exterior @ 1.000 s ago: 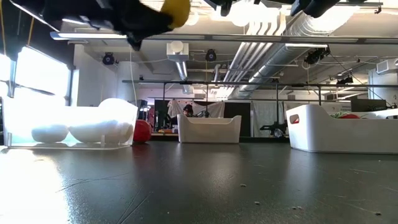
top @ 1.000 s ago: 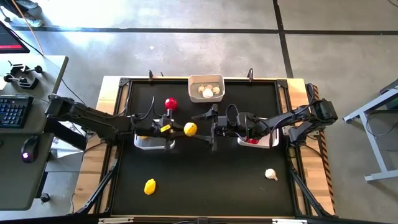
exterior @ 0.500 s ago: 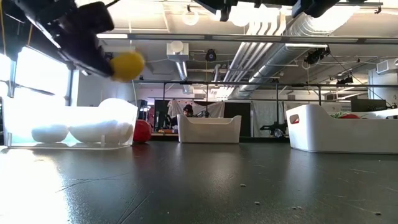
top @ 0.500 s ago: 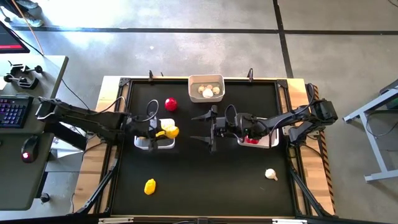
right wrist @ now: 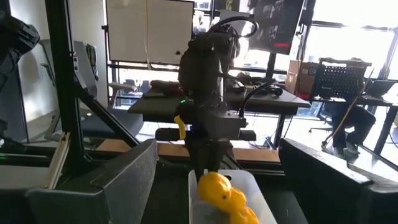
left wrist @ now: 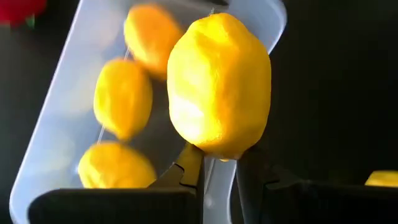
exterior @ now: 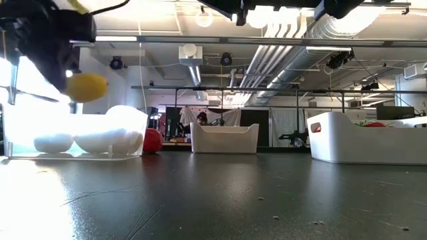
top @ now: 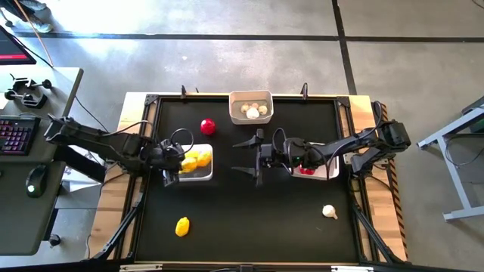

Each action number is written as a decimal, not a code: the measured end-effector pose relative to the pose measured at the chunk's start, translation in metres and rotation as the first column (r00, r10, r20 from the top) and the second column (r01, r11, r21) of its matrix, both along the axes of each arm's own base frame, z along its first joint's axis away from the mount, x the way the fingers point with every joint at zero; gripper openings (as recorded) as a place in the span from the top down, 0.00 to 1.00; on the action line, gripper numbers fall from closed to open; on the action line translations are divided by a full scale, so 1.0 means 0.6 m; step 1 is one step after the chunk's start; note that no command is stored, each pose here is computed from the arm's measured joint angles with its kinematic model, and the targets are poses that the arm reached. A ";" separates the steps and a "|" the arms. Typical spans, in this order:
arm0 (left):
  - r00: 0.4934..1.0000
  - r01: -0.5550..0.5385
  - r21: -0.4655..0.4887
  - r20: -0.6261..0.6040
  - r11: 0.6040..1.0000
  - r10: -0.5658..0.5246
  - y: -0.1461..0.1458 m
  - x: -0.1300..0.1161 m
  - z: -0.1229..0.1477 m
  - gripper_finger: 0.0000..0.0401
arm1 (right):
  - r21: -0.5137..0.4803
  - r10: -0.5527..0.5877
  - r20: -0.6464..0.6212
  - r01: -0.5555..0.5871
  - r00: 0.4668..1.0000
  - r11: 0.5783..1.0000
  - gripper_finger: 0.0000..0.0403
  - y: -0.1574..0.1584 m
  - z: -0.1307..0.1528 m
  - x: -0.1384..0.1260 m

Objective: Sort produce into baskets
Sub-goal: Put the yellow lemon into the transparent bin, then put the red tomato into the bottom right white bin

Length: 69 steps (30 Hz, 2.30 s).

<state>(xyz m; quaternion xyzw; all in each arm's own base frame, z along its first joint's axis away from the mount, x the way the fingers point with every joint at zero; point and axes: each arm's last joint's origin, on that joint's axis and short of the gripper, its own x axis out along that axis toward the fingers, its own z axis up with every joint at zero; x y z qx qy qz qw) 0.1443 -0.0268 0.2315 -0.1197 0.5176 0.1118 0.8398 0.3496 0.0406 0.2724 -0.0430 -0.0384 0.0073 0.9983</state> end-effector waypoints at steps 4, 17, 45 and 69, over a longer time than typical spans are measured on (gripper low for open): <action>0.994 -0.056 -0.002 -0.099 0.998 0.055 0.001 -0.014 -0.007 0.91 | -0.001 0.000 -0.012 0.000 1.000 1.000 0.19 0.000 -0.002 0.000; 0.958 -0.110 0.005 -0.265 0.994 0.108 -0.009 0.005 -0.037 0.91 | -0.042 -0.049 -0.133 0.043 0.990 0.998 0.21 -0.002 -0.022 0.000; 0.942 -0.130 -0.003 -0.312 0.992 0.122 -0.005 0.002 -0.068 0.83 | -0.087 -0.160 -0.364 0.137 0.918 0.987 0.99 -0.048 -0.060 -0.004; 0.997 -0.057 0.115 0.064 0.992 0.050 -0.014 0.002 -0.025 0.68 | -0.084 -0.158 -0.350 0.137 0.923 0.987 1.00 -0.047 -0.058 -0.003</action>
